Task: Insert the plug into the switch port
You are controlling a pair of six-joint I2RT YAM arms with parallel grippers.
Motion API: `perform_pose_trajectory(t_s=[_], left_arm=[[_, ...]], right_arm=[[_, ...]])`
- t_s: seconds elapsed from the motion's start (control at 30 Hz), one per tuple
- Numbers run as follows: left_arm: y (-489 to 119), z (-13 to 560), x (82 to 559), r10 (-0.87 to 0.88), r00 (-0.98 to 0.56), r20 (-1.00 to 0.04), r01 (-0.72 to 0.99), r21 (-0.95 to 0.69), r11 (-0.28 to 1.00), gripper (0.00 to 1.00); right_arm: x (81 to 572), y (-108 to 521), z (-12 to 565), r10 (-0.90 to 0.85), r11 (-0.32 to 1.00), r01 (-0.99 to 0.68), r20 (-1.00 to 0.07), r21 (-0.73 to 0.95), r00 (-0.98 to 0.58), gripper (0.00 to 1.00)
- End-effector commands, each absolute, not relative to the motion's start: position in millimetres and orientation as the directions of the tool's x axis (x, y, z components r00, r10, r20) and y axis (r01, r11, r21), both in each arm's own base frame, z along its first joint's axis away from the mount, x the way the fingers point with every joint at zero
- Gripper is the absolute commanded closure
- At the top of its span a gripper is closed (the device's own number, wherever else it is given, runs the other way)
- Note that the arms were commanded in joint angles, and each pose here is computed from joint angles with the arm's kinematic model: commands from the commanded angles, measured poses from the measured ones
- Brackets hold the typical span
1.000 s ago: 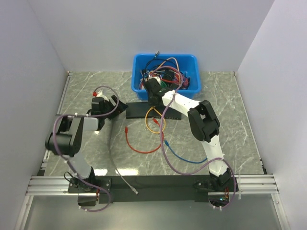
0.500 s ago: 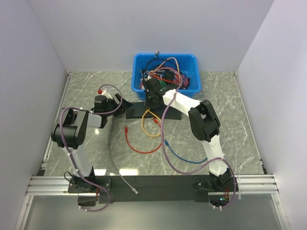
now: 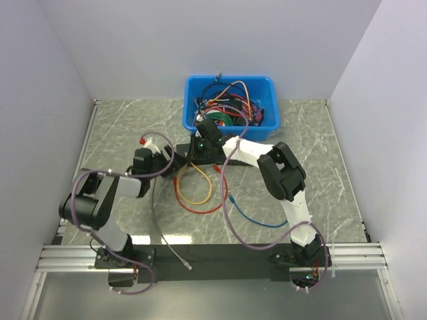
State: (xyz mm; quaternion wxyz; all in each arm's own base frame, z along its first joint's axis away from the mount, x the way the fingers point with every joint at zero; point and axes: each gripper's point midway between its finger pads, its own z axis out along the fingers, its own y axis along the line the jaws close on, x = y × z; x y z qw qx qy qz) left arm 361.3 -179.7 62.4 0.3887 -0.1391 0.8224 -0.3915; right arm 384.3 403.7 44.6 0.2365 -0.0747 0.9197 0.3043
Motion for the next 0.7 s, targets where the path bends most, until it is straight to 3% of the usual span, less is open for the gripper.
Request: perform_pose_trajectory(t_s=[0.0,0.17,0.4,0.53,0.67], left_arm=[[-214,85,318,-0.491,-0.7,-0.518,0.165,-0.787,0.595,0.19],[-176,108,335,-0.516,-0.579,-0.631,0.098,-0.682,0.725,0.13],[-144,148,399,-0.502,-0.515,-0.695,0.126,-0.641,0.757,0.13],[-146,165,437,-0.491,-0.481,-0.726,0.233,-0.646,0.727,0.16],[-160,158,459,-0.485,-0.503,-0.715,0.301,-0.671,0.678,0.17]], right_arm=[[297,382,-28,-0.115,0.865,-0.224,-0.257,0.448,-0.959,1.0],[298,370,13,-0.092,0.864,-0.261,-0.375,0.431,-0.923,1.0],[293,316,75,-0.068,0.909,-0.267,-0.518,0.321,-0.853,1.0],[296,250,90,0.012,0.959,-0.149,-0.562,0.24,-0.827,1.0],[315,163,153,0.207,0.969,0.048,-0.685,0.244,-0.699,1.0]])
